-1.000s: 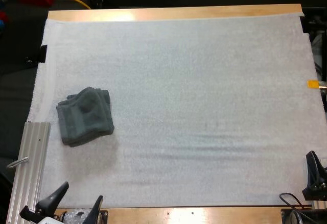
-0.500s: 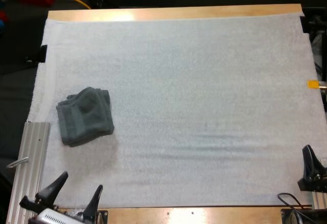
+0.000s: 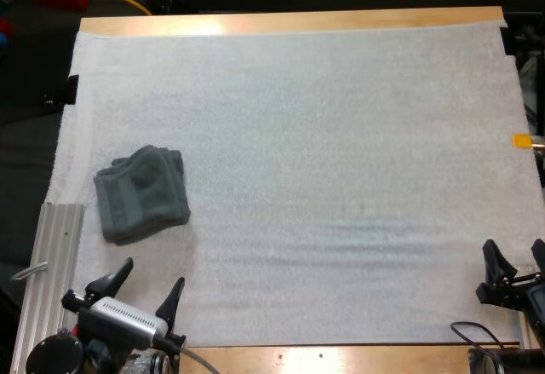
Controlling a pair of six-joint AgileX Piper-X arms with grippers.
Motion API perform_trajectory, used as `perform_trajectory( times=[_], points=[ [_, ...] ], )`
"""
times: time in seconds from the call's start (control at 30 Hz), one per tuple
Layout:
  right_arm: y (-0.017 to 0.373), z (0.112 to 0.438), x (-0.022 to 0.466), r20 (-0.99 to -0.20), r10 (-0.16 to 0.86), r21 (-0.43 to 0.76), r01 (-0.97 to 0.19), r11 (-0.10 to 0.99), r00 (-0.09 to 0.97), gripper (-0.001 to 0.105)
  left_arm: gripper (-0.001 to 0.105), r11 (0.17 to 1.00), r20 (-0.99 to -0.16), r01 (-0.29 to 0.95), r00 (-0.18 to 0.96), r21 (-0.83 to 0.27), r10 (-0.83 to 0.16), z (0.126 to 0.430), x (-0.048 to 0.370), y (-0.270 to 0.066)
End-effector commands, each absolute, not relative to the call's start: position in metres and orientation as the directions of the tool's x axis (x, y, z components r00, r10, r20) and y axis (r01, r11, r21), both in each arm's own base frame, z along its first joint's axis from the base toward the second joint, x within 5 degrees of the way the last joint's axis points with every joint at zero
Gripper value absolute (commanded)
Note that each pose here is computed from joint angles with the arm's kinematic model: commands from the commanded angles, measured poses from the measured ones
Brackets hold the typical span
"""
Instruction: Pick towel from pile, fold and stack
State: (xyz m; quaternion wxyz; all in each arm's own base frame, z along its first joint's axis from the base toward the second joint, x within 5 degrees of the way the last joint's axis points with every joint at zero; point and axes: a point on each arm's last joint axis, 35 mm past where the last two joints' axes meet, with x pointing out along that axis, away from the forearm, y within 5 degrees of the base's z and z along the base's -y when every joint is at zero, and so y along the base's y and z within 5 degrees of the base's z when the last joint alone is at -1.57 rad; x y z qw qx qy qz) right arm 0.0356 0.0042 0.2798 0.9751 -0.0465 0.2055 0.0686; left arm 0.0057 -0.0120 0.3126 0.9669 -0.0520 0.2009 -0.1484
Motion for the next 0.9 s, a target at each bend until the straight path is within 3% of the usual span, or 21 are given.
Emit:
perform_trajectory(
  times=[0.0, 0.13, 0.27, 0.87],
  points=[
    [0.004, 0.276, 0.037, -0.431, 0.115, -0.067, -0.159, 0.985, 0.895, 0.070, 0.070, 0.951, -0.384, 0.263, 0.871, -0.163, -0.307, 0.309, 0.012, -0.012],
    [0.004, 0.264, 0.039, -0.479, 0.114, -0.061, -0.163, 0.985, 0.870, 0.070, 0.070, 0.950, -0.427, 0.253, 0.850, -0.181, -0.308, 0.293, 0.020, -0.011],
    [0.004, 0.248, 0.040, -0.546, 0.113, -0.073, -0.182, 0.981, 0.830, 0.070, 0.070, 0.950, -0.418, 0.252, 0.855, -0.186, -0.309, 0.293, 0.021, -0.011],
    [0.004, 0.247, 0.041, -0.548, 0.113, -0.074, -0.183, 0.980, 0.829, 0.070, 0.070, 0.950, -0.418, 0.251, 0.855, -0.188, -0.309, 0.293, 0.021, -0.011]
  ],
)
